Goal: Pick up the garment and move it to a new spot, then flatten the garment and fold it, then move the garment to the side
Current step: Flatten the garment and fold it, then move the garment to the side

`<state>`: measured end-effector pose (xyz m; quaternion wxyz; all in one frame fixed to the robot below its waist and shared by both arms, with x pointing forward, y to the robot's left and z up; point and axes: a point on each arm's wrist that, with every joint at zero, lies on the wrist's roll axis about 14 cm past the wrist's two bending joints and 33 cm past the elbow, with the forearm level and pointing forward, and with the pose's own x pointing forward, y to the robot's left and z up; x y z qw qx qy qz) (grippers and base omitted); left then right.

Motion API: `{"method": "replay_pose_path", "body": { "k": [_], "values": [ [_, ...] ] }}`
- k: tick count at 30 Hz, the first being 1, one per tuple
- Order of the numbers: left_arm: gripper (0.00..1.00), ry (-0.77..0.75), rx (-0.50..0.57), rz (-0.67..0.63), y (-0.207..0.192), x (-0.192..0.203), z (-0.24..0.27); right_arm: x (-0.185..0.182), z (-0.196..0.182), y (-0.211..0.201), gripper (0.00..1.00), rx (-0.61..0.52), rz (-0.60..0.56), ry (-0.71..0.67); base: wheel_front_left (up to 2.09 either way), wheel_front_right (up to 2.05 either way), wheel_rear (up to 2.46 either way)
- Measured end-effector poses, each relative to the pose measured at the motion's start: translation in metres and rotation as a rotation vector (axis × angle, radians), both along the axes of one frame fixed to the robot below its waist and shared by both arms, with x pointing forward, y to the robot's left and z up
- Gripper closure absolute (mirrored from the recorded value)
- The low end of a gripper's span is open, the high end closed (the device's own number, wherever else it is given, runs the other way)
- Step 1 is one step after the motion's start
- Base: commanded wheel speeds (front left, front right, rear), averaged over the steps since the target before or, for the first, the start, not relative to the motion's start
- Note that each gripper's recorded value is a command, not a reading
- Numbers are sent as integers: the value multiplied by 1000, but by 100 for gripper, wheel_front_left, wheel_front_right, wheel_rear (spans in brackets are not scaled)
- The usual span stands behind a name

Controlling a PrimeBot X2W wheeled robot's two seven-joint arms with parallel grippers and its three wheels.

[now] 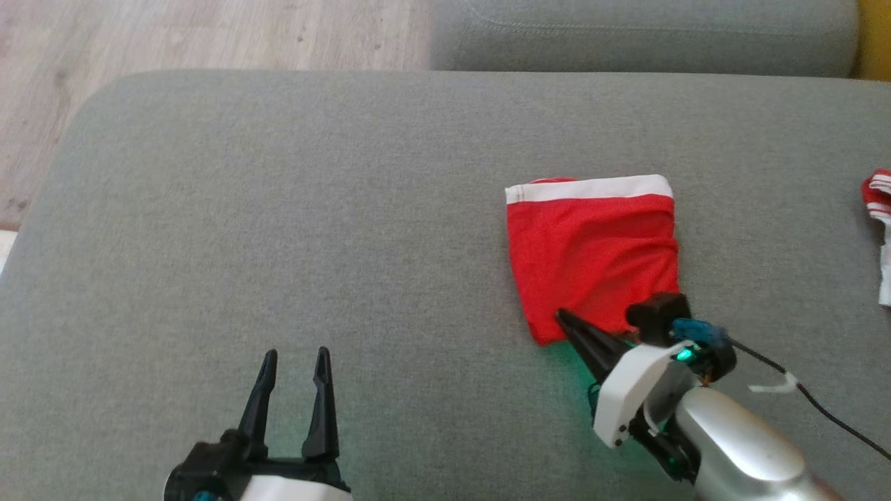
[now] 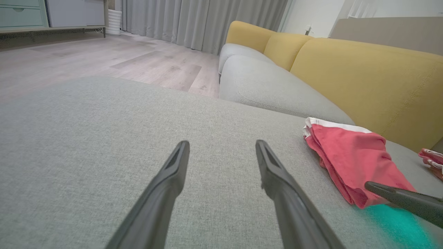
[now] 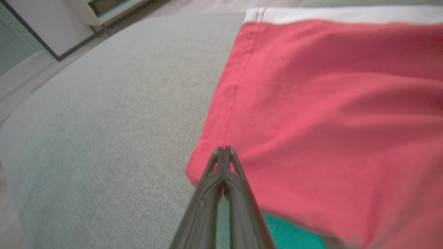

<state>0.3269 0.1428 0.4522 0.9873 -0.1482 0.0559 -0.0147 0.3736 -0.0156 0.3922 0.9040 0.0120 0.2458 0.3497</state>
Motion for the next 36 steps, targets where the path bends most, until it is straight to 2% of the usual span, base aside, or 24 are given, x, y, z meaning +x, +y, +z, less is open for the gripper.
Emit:
{"method": "replay_pose_path", "body": {
  "k": [4, 5, 8, 10, 16, 21, 30, 36],
  "values": [
    [0, -5, 2, -7, -1, -1, 1, 9, 18, -15, 100, 50, -72, -80, 0, 0, 0],
    [0, -4, 5, -12, -2, -1, 1, 12, 24, -20, 85, 61, -91, -107, 0, 0, 0],
    [0, 2, 12, -26, -5, -4, -2, 18, 44, -35, 32, 102, -154, -210, 0, 0, 0],
    [0, 8, 23, -28, -4, -6, -5, 22, 55, -50, 0, 107, -202, -265, 0, 0, 0],
    [0, 16, 40, -33, -1, -12, -9, 13, 71, -98, 0, 118, -371, -356, 0, 0, 0],
    [0, -5, 66, -39, 1, -11, -4, -5, 71, -124, 0, 88, -461, -389, 0, 0, 0],
    [0, 20, 83, -52, 0, -22, -13, -27, 64, -143, 0, 57, -555, -388, 0, 0, 0],
    [0, 22, 83, -48, 2, -25, -14, -28, 62, -141, 0, 53, -552, -383, 0, 0, 0]
  ]
}}
